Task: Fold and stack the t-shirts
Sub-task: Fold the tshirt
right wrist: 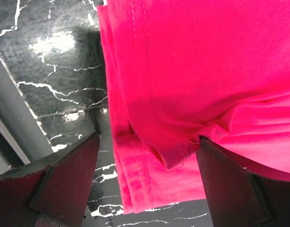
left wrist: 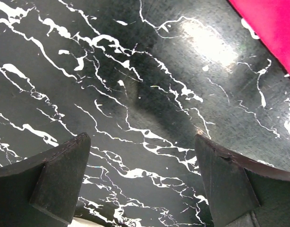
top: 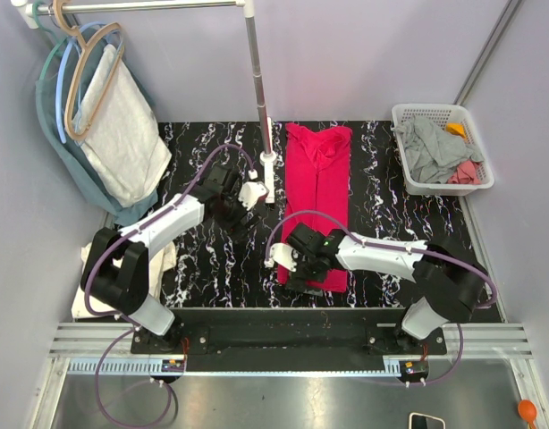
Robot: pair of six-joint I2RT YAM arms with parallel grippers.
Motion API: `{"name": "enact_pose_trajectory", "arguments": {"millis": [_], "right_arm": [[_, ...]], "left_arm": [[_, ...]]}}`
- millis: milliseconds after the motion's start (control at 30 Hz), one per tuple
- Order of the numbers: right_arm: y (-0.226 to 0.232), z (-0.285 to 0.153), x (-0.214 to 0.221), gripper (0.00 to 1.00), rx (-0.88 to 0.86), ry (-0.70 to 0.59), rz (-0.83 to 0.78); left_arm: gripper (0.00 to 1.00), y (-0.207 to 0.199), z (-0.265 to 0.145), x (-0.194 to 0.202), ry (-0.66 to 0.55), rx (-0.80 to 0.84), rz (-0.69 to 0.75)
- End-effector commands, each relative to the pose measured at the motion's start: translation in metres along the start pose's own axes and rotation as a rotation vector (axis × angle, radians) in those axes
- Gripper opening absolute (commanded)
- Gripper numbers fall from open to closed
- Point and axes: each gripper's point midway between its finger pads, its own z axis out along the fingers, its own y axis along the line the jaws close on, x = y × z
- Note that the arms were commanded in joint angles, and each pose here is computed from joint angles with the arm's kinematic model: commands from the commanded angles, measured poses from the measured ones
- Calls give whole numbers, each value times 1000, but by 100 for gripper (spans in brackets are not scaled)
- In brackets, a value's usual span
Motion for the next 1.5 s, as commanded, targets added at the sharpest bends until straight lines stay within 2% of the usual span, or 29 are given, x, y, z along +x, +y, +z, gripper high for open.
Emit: {"name": "enact_pose_trajectory", "arguments": {"millis": [0, 267, 433, 633, 933, 1033, 1167, 1267, 1300, 1400, 1467], "right_arm": [[-4, 6, -4, 91, 24, -9, -9], [5, 17, 6, 86, -26, 21, -37], [9, 21, 8, 79, -52, 30, -49], [17, 31, 15, 65, -103, 59, -66], [20, 41, 19, 60, -138, 73, -100], [22, 42, 22, 56, -145, 81, -98], [23, 44, 25, 42, -147, 91, -98], [22, 44, 24, 28, -142, 92, -89], [22, 44, 24, 19, -139, 92, -86], [21, 42, 23, 3, -134, 94, -76], [22, 38, 20, 0, -142, 85, -62]], "left_arm": [[95, 8, -8, -6, -45, -49, -3], [95, 8, -7, 3, -31, -45, -3], [95, 3, -4, 8, -24, -28, -5], [95, 1, -6, 8, -33, -20, 0], [95, -1, -9, 13, -35, -23, 8], [95, 0, -10, 14, -35, -27, 11], [95, 2, -12, 15, -36, -37, 8], [95, 2, -13, 16, -35, -40, 9], [95, 2, -13, 18, -30, -40, 6], [95, 2, -14, 17, -35, -46, 8], [95, 2, -14, 17, -38, -44, 4]]}}
